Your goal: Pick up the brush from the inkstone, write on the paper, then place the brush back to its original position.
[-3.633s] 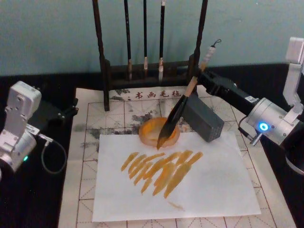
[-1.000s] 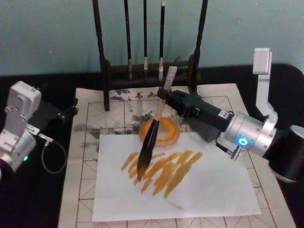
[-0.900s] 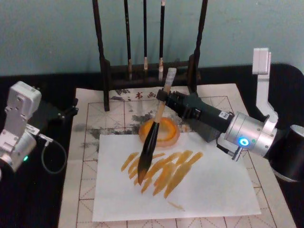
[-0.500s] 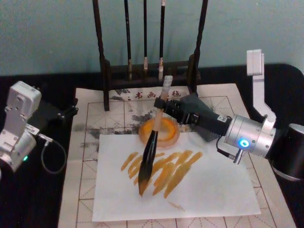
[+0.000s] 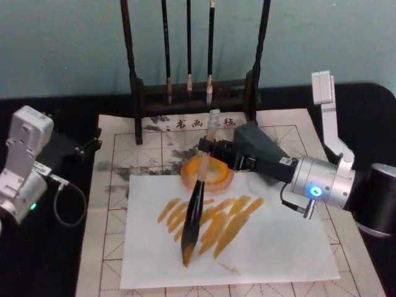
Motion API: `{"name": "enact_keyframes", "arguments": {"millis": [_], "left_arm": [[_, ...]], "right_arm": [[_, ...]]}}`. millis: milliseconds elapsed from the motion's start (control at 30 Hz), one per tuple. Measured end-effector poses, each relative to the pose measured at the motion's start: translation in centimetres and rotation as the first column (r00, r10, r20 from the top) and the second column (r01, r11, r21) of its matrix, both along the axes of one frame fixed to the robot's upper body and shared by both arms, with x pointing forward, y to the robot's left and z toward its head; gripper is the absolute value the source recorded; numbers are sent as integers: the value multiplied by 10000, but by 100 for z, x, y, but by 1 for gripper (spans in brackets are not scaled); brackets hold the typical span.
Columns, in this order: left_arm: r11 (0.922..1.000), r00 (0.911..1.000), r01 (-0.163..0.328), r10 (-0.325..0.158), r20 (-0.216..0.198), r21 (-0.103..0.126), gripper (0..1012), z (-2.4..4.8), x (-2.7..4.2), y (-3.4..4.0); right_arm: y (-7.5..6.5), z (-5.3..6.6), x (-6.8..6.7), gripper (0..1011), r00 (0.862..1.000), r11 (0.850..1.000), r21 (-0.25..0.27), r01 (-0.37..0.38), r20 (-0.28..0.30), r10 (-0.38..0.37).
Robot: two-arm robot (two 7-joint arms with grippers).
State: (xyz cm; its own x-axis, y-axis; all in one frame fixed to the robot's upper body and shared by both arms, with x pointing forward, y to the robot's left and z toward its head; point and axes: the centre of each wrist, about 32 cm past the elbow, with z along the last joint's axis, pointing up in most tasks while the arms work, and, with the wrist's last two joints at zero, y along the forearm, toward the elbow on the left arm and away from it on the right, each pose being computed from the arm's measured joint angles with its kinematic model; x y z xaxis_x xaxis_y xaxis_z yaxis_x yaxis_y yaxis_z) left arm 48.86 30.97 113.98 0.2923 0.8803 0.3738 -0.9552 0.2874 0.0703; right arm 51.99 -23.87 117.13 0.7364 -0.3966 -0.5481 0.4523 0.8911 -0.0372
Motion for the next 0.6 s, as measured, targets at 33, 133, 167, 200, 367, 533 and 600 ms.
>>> {"name": "enact_keyframes", "arguments": {"millis": [33,133,167,200,367,533,600], "left_arm": [[10000,10000,0,0,0,-1,1001,0,0,0],[10000,10000,0,0,0,0,1001,0,0,0],[10000,10000,0,0,-1,0,1001,0,0,0],[10000,10000,0,0,-1,-1,1001,0,0,0],[10000,10000,0,0,-1,0,1001,0,0,0],[10000,10000,-1,1,-1,0,1001,0,0,0],[10000,10000,0,0,-1,0,1001,0,0,0]], "right_arm": [[1,-2,0,200,10000,10000,-7,-3,2,3],[4,-15,-1,200,10000,10000,-41,1,28,0],[1,-22,-2,200,10000,10000,-57,12,44,-12],[1,-24,-3,200,10000,10000,-63,19,59,-18],[-2,-34,-6,200,9998,9999,-94,62,173,-61],[-10,-50,-3,200,9994,9997,-186,149,320,-143],[-16,-57,2,200,9991,9995,-250,190,382,-181]]}}
